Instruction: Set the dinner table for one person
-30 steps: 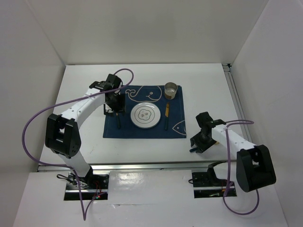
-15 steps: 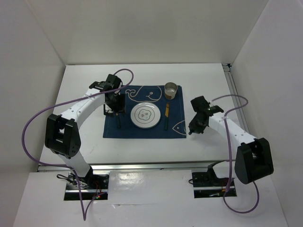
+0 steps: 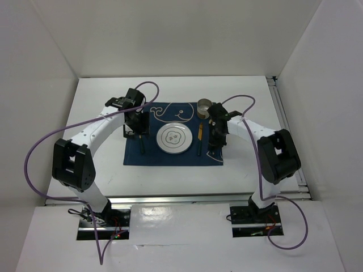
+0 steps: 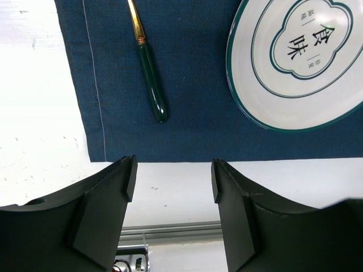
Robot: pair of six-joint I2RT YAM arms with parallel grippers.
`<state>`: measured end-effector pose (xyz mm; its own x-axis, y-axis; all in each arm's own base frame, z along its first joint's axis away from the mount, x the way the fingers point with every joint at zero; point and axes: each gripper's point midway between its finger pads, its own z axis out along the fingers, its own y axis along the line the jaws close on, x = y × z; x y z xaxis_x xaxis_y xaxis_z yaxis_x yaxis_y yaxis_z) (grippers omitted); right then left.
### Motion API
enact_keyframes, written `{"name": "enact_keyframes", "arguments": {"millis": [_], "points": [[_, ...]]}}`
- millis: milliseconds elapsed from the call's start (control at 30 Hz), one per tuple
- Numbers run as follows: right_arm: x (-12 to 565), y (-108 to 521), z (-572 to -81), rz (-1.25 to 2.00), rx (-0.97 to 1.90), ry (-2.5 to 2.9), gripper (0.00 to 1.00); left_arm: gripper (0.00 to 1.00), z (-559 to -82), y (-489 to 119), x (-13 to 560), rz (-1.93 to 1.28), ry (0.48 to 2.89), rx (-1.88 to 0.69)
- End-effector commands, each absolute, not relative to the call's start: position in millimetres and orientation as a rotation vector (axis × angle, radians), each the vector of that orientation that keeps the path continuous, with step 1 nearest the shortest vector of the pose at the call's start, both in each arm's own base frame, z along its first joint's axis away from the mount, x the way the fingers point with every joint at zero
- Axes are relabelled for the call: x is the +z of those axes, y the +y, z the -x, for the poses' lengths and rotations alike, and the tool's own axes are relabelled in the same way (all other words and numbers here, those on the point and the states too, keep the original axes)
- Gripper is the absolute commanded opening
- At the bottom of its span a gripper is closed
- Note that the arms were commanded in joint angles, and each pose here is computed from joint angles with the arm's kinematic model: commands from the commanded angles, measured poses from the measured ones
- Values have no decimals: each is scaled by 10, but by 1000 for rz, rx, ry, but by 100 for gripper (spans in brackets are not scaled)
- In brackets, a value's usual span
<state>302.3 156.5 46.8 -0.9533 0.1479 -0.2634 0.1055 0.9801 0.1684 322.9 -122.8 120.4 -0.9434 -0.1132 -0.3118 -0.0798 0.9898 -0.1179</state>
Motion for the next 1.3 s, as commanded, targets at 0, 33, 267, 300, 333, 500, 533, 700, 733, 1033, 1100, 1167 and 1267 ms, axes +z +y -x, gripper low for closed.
{"name": "enact_keyframes", "arguments": {"millis": [0, 33, 267, 300, 333, 500, 533, 700, 733, 1033, 1100, 1167, 1267], "points": [[519, 1692, -3242, -100, 279, 2789, 1, 72, -3222, -1167, 1436, 115, 2757, -137], [522, 1686, -3274, -102, 271, 2776, 1, 72, -3222, -1167, 1436, 115, 2757, -137], [278, 1695, -3243, -92, 227, 2830, 14, 72, -3196, -1176, 1431, 113, 2769, -145], [282, 1704, -3264, -92, 232, 2821, 16, 72, -3193, -1175, 1460, 113, 2760, -149], [243, 1717, -3249, -95, 216, 2828, 19, 72, -3173, -1168, 1432, 113, 2768, -145], [244, 1750, -3233, -95, 220, 2830, 41, 72, -3189, -1190, 1438, 111, 2762, -161], [303, 1761, -3246, -111, 232, 2814, 44, 72, -3188, -1190, 1438, 111, 2762, -161], [887, 1701, -3328, -173, 234, 2692, 53, 72, -3203, -1212, 1468, 108, 2756, -177], [996, 1643, -3363, -184, 200, 2657, 57, 72, -3203, -1212, 1468, 108, 2756, -177], [1912, 846, -3279, -562, 41, 2330, 100, 72, -3260, -1247, 1920, 156, 2606, -257], [1956, 698, -3183, -606, 16, 2300, 100, 72, -3266, -1254, 2020, 169, 2569, -278], [1928, 591, -3081, -640, -11, 2289, 100, 72, -3300, -1237, 2201, 172, 2492, -291], [2026, 510, -2987, -655, 2, 2243, 98, 72, -3291, -1217, 2446, 172, 2402, -317]]}}
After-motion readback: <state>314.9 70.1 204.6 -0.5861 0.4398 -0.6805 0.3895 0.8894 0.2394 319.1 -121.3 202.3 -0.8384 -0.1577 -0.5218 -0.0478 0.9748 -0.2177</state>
